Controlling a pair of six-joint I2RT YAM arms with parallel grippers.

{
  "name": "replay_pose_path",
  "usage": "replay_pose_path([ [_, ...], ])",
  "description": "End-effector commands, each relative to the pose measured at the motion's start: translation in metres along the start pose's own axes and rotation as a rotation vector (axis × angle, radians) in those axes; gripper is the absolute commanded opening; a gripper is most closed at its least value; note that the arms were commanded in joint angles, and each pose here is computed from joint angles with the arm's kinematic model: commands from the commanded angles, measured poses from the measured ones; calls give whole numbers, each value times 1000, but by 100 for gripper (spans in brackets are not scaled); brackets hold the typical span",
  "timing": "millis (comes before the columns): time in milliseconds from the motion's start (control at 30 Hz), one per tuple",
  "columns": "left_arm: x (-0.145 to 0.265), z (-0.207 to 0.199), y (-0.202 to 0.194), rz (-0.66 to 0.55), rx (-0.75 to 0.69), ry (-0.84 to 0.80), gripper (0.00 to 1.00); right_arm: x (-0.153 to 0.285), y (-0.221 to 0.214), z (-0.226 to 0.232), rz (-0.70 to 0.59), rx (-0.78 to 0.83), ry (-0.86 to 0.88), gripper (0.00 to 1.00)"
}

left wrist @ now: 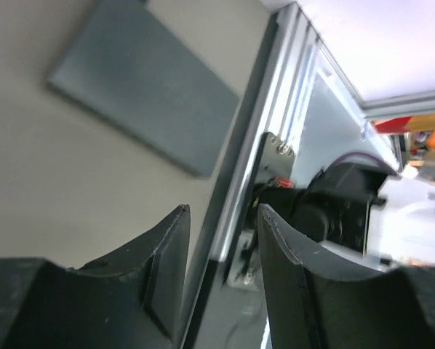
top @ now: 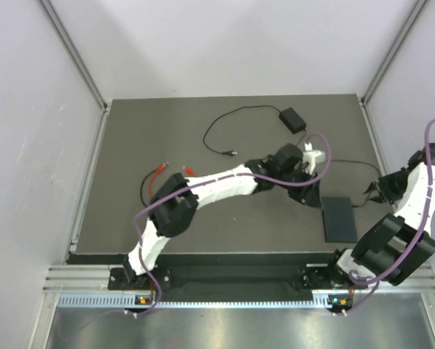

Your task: Pull the plug from the switch port

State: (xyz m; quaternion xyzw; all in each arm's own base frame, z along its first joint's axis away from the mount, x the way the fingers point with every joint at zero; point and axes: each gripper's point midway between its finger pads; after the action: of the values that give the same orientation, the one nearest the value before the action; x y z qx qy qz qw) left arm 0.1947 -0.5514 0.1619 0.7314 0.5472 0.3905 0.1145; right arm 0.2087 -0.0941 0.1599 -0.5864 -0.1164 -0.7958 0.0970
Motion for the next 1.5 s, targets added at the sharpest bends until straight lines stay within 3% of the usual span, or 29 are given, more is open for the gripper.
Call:
replay_pose_path([
  [0,-29,-28,28,-96,-11,-106,48,1,30,-19,-50,-76,-76,24],
  [133,-61,-23,28,-130,-62,-31,48,0,59,-29,-84,-150,-106,25],
  [233,-77,-14,29,-130,2,-20,45,-4,77,-29,-121,-176,-110,26],
  [400,-106,4,13,-90,87,-8,42,-20,69,-33,-73,-174,-118,29],
  [500,-116,16,4,-91,97,61,36,-24,66,-41,-81,-136,-157,36],
  [667,-128,24,-10,-117,57,138,37,-28,57,-24,-114,7,-168,45],
  [833,-134,24,-18,-114,43,120,37,-38,49,-24,-128,24,-171,45],
  [1067,-134,43,-35,-90,44,214,39,-54,40,-21,-142,115,-214,41],
  [1200,-136,56,-49,-51,73,258,38,-62,37,-27,-158,67,-259,36],
  [1467,-132,69,-70,0,114,301,38,-66,42,-14,-278,29,-233,39],
])
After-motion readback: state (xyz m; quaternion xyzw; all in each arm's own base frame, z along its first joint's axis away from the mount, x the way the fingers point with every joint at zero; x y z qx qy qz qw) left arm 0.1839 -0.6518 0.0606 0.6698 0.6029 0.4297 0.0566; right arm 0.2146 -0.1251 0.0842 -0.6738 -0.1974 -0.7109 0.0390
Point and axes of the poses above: each gripper's point midway between its finger pads, its own x axis back along the fingers, its own z axis along the line the jaws close on, y = z × x, and after that the axes turned 2 degrees about -x, right-handed
